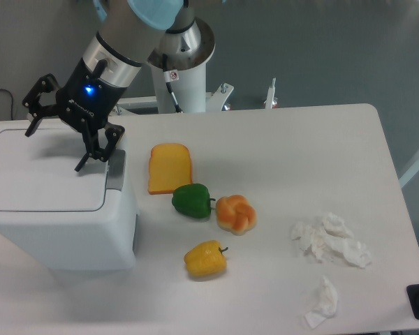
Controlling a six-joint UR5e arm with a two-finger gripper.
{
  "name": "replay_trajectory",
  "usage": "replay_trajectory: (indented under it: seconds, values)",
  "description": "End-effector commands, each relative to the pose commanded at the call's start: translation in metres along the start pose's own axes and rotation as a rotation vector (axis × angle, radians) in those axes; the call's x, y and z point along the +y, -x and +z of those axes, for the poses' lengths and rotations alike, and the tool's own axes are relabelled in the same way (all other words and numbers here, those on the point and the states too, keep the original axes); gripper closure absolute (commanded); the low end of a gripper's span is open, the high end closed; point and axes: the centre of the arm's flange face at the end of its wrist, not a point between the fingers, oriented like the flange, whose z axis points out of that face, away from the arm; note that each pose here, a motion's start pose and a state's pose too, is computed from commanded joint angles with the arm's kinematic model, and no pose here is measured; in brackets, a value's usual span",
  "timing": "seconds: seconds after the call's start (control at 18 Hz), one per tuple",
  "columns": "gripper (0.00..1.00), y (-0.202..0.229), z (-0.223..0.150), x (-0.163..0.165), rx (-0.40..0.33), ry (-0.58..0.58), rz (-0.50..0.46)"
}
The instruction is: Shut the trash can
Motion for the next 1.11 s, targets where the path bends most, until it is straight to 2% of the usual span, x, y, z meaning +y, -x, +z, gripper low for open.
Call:
replay_trajectory:
  seconds: [0.56, 0.89, 1.11]
  values:
    - [0.00, 0.001, 0.002, 0.002, 0.005, 0.006, -0.009]
    - [0.00, 0.008, -0.011, -0.005, -0.003, -0.023, -0.052]
    - [0.00, 0.006, -0.017, -0.011, -0.005, -0.035, -0.044]
